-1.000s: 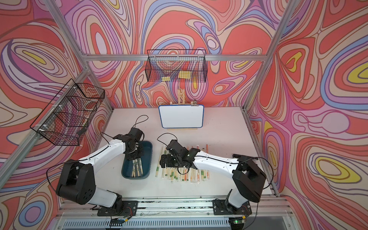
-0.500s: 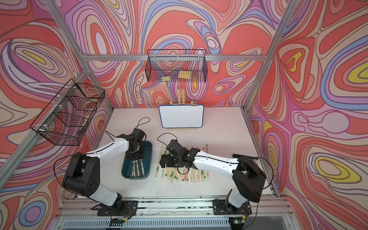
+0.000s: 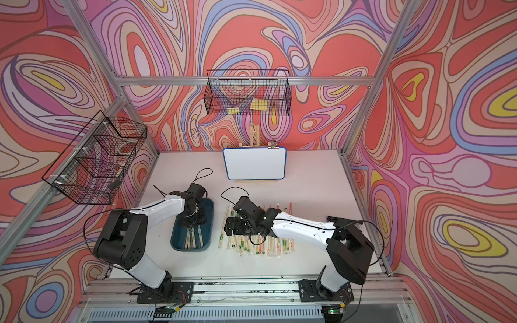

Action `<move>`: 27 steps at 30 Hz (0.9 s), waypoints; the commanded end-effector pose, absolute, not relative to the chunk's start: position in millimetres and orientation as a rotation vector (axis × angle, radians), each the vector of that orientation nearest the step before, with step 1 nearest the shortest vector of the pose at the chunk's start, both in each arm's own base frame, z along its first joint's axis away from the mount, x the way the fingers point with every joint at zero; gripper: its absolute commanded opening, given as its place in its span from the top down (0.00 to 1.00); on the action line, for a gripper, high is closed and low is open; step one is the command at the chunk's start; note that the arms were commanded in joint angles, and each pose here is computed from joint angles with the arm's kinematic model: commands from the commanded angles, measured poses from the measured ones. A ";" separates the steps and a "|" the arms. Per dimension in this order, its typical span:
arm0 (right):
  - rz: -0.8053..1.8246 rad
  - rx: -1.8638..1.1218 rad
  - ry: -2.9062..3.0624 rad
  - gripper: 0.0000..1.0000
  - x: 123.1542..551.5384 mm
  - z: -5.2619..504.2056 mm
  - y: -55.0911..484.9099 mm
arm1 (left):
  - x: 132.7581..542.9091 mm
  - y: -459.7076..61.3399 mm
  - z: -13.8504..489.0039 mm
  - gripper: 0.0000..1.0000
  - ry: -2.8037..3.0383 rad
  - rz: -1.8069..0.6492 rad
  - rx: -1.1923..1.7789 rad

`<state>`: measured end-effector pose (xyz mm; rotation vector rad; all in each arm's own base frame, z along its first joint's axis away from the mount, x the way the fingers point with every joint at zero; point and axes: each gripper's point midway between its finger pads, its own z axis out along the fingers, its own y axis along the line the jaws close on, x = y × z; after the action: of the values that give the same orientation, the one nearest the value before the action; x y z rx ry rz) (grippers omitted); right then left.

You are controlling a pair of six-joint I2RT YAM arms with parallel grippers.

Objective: Take the paired disposable chopsticks out of the storage box
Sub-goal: Pick up the paired disposable chopsticks from the storage box.

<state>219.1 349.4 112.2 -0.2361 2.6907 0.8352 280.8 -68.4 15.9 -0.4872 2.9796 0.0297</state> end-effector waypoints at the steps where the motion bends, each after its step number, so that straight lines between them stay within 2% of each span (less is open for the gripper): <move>1: 0.842 -0.245 2.660 0.06 224.6 124.0 351.9 | 273.8 -71.4 -2.1 0.77 3.013 -0.001 -0.511; 10: 0.844 -0.248 2.653 0.06 225.2 128.2 352.5 | 272.9 -71.7 -2.4 1.00 3.027 -0.001 -0.500; 16: 0.839 -0.250 2.652 0.06 224.9 129.7 351.1 | 272.2 -70.9 9.9 1.00 3.020 0.001 -0.490; 27: 0.852 -0.259 2.646 0.06 226.3 129.8 355.5 | 283.0 -68.1 90.8 1.00 2.904 -0.026 -0.416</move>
<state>220.7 351.3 118.1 -0.2457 2.6827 0.8366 288.8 -72.5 67.8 -0.4489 2.9067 -0.0402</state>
